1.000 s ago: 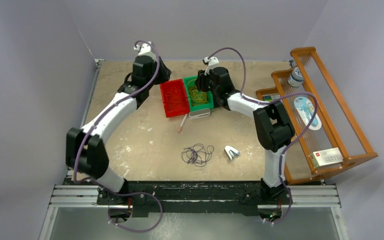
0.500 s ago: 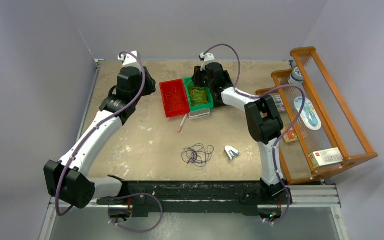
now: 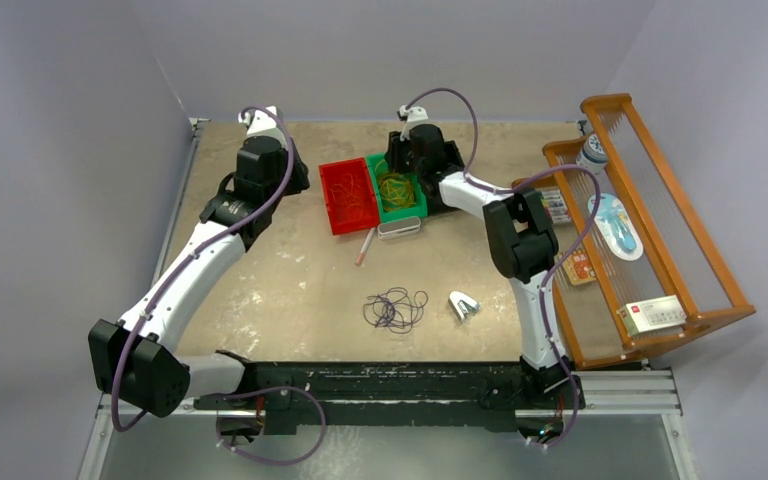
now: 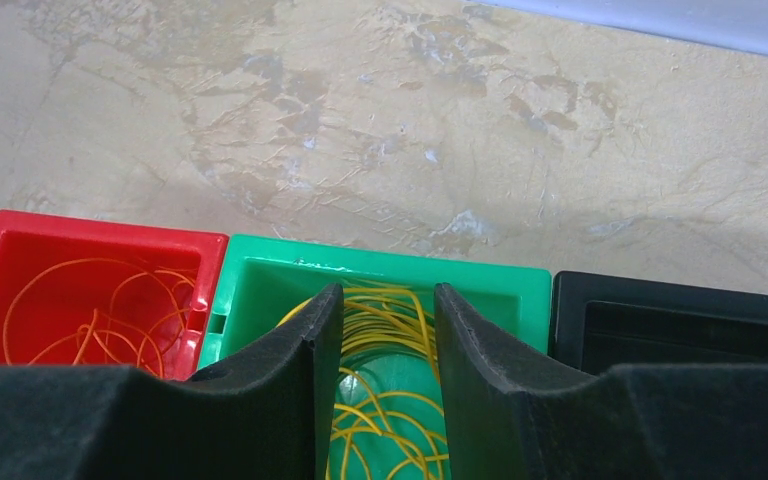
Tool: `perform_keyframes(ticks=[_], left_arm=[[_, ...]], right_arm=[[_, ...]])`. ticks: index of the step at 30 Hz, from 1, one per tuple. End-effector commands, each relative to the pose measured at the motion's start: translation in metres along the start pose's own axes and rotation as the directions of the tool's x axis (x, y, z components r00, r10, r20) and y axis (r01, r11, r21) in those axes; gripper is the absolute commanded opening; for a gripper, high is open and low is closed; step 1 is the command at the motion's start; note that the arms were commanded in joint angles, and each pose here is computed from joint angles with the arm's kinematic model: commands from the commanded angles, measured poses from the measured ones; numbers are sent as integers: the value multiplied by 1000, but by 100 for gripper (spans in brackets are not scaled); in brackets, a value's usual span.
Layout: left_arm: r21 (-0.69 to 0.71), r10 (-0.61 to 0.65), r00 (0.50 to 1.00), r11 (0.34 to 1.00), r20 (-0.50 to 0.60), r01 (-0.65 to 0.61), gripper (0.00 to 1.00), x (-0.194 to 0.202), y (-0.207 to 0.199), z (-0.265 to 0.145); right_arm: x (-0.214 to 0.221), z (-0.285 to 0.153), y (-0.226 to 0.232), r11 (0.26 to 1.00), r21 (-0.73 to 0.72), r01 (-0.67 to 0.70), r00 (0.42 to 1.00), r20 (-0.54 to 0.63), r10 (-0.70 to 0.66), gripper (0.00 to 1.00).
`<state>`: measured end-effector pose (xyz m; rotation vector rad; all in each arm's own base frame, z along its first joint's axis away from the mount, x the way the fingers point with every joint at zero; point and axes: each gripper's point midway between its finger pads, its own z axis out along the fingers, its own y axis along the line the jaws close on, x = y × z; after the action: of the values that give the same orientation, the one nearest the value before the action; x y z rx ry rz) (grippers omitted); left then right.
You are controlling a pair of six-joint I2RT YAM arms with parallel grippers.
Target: Untangle the cables
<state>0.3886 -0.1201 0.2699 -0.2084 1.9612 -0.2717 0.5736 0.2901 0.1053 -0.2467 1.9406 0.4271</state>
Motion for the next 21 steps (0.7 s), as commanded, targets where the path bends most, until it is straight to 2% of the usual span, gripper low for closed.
perform_keyframes(ticks=[1,12,21], left_arm=[[1,7,999,1000,43,-7,27,-11,0,-2],[-1,10,999,1000,32,-10,26,-7,0,2],[0,12,1000,1000,29,-12,26,-6,1,2]], right_arm=[[-21,2,0,1000,3,4,998,60,-4,40],[0,5,1,1000,-3,30,999,28,-30,27],[17,5,2,997,19,71,998,-4,-70,25]])
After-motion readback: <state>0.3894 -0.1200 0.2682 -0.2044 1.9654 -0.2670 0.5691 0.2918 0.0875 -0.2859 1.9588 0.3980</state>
